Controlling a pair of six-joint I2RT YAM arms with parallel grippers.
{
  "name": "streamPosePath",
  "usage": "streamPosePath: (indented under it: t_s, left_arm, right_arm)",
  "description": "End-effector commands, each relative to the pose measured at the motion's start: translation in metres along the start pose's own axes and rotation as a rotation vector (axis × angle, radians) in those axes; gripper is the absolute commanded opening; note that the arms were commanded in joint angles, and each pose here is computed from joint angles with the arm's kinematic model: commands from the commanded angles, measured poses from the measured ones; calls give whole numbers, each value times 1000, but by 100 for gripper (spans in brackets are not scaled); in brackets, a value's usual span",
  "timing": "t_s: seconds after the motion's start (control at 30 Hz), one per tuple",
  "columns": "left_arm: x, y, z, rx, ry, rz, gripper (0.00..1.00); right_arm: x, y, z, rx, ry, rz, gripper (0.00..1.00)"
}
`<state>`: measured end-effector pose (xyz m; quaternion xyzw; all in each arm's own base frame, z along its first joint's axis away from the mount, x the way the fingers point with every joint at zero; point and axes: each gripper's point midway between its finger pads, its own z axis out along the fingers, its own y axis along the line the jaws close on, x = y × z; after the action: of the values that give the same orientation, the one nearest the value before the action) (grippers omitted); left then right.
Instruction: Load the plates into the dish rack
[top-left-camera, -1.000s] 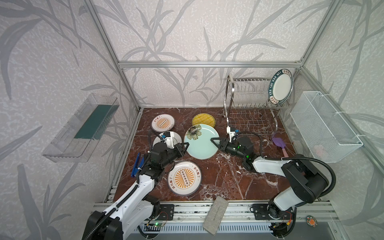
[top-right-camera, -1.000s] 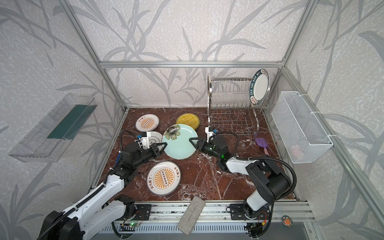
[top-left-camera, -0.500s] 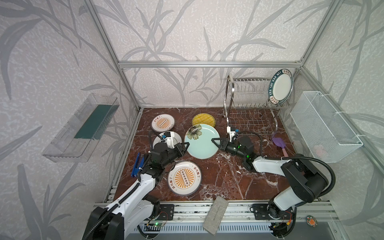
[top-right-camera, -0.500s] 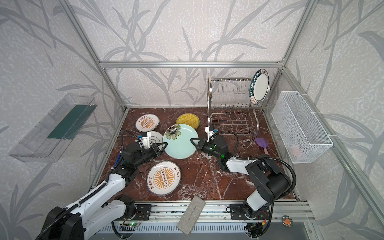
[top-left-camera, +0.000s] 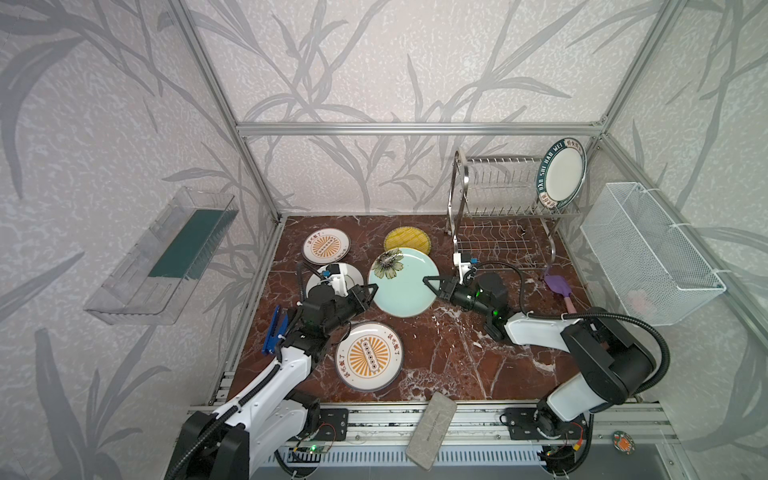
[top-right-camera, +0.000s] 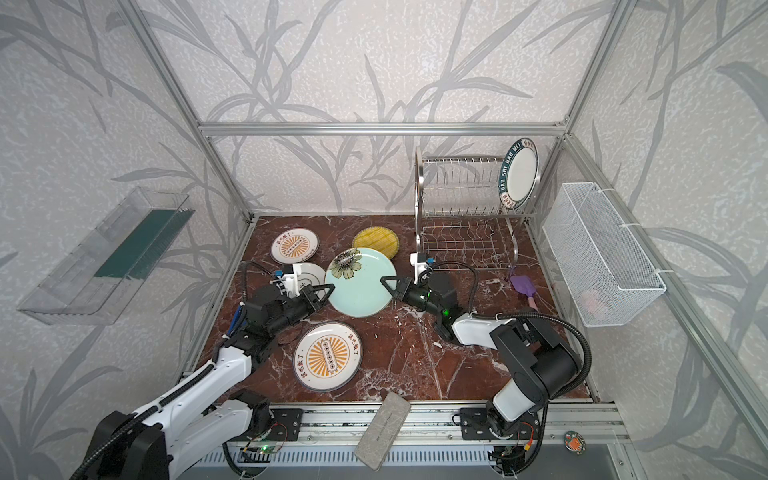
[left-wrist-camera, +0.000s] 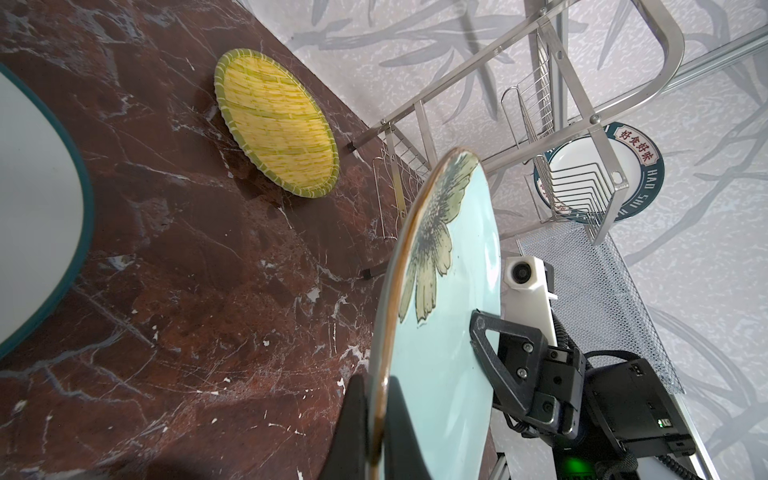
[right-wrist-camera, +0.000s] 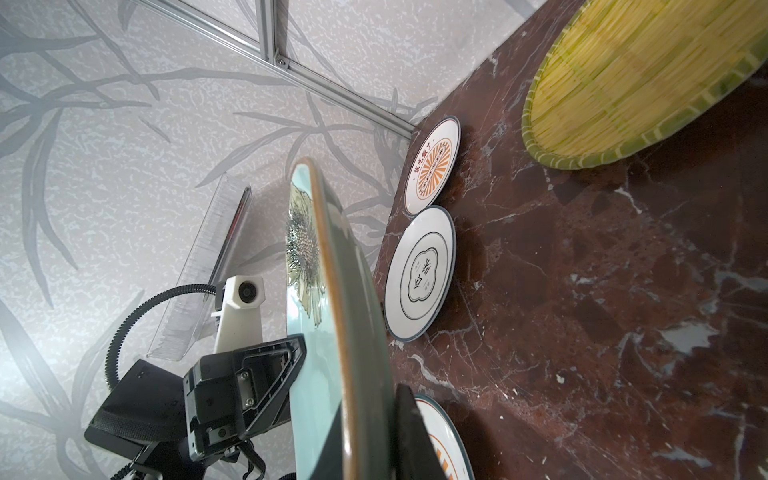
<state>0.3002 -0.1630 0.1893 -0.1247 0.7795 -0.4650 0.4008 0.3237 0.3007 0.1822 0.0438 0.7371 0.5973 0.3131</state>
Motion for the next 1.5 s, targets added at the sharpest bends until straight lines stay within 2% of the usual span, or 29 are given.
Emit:
streamPosePath:
  t_s: [0.0, 0.5, 0.83, 1.2, 1.3, 1.47]
  left_arm:
    - [-15, -26, -6, 85, -63, 57, 3]
    - [-15, -24, -5, 40, -34, 84, 24]
    - [-12, -29, -6, 57, -12, 108, 50]
    - [-12, -34, -6, 65, 7, 127, 57]
    - [-11, -35, -6, 68, 13, 133, 57]
    - [-11, -36, -7, 65, 14, 143, 57]
  right_arm:
    - [-3, 29, 3, -107, 0, -36, 0]
    - [-6, 25, -1, -84, -19, -48, 0]
    - [-16, 24, -12, -56, -49, -73, 0]
    - [-49, 37, -42, -28, -122, -129, 0]
    - [-63, 44, -56, -15, -165, -166, 0]
    - [-78, 61, -78, 15, -155, -246, 0]
